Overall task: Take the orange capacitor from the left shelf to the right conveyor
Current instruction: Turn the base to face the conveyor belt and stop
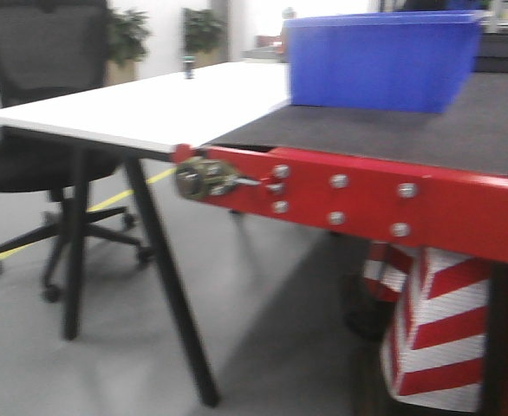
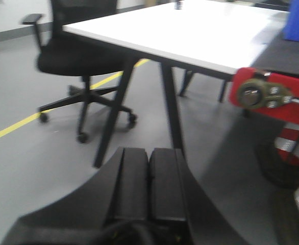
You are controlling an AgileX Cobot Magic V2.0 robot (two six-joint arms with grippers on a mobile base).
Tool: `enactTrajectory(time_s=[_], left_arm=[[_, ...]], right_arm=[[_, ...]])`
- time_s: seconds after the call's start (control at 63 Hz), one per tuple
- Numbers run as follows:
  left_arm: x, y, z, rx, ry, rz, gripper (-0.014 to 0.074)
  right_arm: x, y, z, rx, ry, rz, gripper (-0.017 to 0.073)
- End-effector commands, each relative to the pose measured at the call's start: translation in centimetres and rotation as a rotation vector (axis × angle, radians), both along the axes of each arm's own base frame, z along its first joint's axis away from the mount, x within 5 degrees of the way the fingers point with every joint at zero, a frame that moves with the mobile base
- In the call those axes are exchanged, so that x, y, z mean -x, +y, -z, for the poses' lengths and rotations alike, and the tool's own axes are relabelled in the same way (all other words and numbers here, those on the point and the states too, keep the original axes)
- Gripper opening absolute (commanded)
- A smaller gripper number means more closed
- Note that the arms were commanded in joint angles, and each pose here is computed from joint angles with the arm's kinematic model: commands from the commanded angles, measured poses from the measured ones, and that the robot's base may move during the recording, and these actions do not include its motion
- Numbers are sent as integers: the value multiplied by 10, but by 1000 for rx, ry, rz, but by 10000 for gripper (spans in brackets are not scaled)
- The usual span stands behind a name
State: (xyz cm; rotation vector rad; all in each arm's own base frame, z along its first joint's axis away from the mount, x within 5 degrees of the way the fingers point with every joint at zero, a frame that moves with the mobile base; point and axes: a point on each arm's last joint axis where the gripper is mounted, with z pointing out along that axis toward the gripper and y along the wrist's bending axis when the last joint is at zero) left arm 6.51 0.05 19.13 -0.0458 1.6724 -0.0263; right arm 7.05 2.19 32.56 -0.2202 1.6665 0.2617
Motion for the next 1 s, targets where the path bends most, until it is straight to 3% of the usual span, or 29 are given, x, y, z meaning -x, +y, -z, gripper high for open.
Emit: enactTrajectory(time_s=[0.0,0.984], left_arm=[[-2,0,-8,4,-76,1,-127],[-2,0,-8,4,-76,1,-127]], right_arm=[[1,0,-19,-19,-123,-1,130],[1,0,-19,-19,-123,-1,130]])
